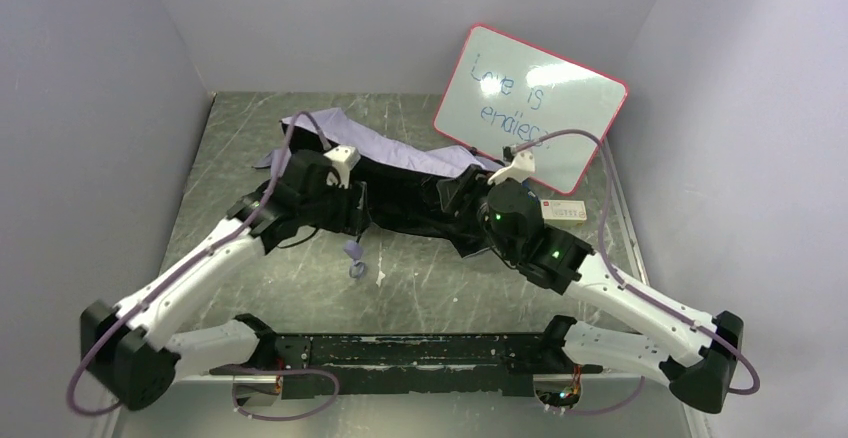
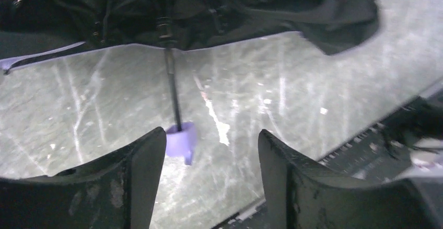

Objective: Put away the umbrella

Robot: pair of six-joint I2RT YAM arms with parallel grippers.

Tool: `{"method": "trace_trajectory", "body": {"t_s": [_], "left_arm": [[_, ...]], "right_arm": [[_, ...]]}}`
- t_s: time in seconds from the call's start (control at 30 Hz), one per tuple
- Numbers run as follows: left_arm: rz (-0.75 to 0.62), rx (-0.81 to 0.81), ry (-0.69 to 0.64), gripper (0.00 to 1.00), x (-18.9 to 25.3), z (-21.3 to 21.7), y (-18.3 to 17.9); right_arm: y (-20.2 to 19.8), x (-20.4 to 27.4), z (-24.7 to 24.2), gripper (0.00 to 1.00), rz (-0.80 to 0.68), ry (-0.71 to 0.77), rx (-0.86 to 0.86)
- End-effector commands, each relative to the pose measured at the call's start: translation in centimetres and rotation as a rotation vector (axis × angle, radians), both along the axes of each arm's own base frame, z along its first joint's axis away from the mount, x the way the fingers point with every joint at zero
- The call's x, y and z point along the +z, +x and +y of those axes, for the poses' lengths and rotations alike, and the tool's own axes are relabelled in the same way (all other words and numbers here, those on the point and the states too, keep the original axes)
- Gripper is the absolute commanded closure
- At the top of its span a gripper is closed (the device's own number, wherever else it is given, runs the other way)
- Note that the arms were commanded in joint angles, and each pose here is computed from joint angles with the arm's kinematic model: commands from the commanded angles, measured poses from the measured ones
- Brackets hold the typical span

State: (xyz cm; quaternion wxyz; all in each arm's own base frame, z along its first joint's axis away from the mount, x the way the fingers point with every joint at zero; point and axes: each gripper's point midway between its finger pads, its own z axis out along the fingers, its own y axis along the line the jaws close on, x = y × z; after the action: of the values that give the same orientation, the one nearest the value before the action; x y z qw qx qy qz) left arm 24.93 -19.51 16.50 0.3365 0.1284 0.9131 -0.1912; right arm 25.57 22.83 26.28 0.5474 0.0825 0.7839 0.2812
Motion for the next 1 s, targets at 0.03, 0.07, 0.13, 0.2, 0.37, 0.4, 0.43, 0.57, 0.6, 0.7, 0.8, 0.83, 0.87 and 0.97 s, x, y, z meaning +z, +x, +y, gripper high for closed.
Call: {"method": "trace_trajectory", "body": {"t_s": [0.03, 0.07, 0.13, 0.2, 0.37, 0.4, 0.43, 0.57, 0.6, 0.7, 0.8, 0.83, 0.87, 0.97], "left_arm": [[-0.122, -0.283, -0.284, 0.33, 7.8, -3.1, -4.8], [-0.181, -0.319, -0.324, 0.33, 9.9, -3.4, -5.2], [-0.282, -0.324, -0.355, 0.32, 13.4, -3.1, -5.1], [-0.356, -0.312, -0.362, 0.31, 16.3, -2.9, -4.6], [-0.477, -0.179, -0.295, 0.2, 20.7, -2.5, 0.2], [-0.495, -0.117, -0.267, 0.15, 21.1, -2.1, 1.6], [-0.51, -0.051, -0.224, 0.11, 21.2, -1.5, 3.3], [-0.443, 0.078, -0.031, 0.09, 18.3, 0.3, 8.6], [-0.419, 0.108, 0.011, 0.09, 17.3, 1.1, 9.7], [-0.345, 0.155, 0.101, 0.09, 13.6, 3.3, 12.3], [-0.282, 0.119, 0.092, 0.13, 10.4, 3.4, 13.1], [-0.256, 0.104, 0.089, 0.15, 9.0, 3.1, 13.0], [-0.229, 0.088, 0.082, 0.18, 7.7, 2.7, 12.9], [-0.173, 0.065, 0.049, 0.25, 4.3, 1.6, 12.8]], "right_arm": [[0.7, 4.8, -0.8, 0.41, -0.108, -0.086, -0.006], [0.8, 5.6, -0.5, 0.41, -0.12, -0.093, 0.004], [1.3, 6.7, 0.1, 0.41, -0.139, -0.116, 0.022], [1.9, 7.4, 0.7, 0.39, -0.138, -0.16, 0.034], [4.6, 8.2, 1.7, 0.23, -0.094, -0.272, 0.034], [5.4, 8.1, 1.7, 0.22, -0.079, -0.286, 0.038], [6.3, 7.7, 1.8, 0.22, -0.056, -0.298, 0.052], [9.8, 5.4, 1.0, 0.22, 0.055, -0.297, 0.1], [10.5, 4.6, 0.7, 0.23, 0.083, -0.293, 0.114], [12.2, 2.0, -0.5, 0.27, 0.161, -0.298, 0.109], [12.4, -0.8, -0.5, 0.34, 0.222, -0.274, 0.145], [12.4, -1.9, -0.3, 0.37, 0.245, -0.267, 0.158], [12.2, -2.9, 0.1, 0.39, 0.268, -0.255, 0.173], [12.0, -5.6, 1.4, 0.43, 0.32, -0.205, 0.216]]}}
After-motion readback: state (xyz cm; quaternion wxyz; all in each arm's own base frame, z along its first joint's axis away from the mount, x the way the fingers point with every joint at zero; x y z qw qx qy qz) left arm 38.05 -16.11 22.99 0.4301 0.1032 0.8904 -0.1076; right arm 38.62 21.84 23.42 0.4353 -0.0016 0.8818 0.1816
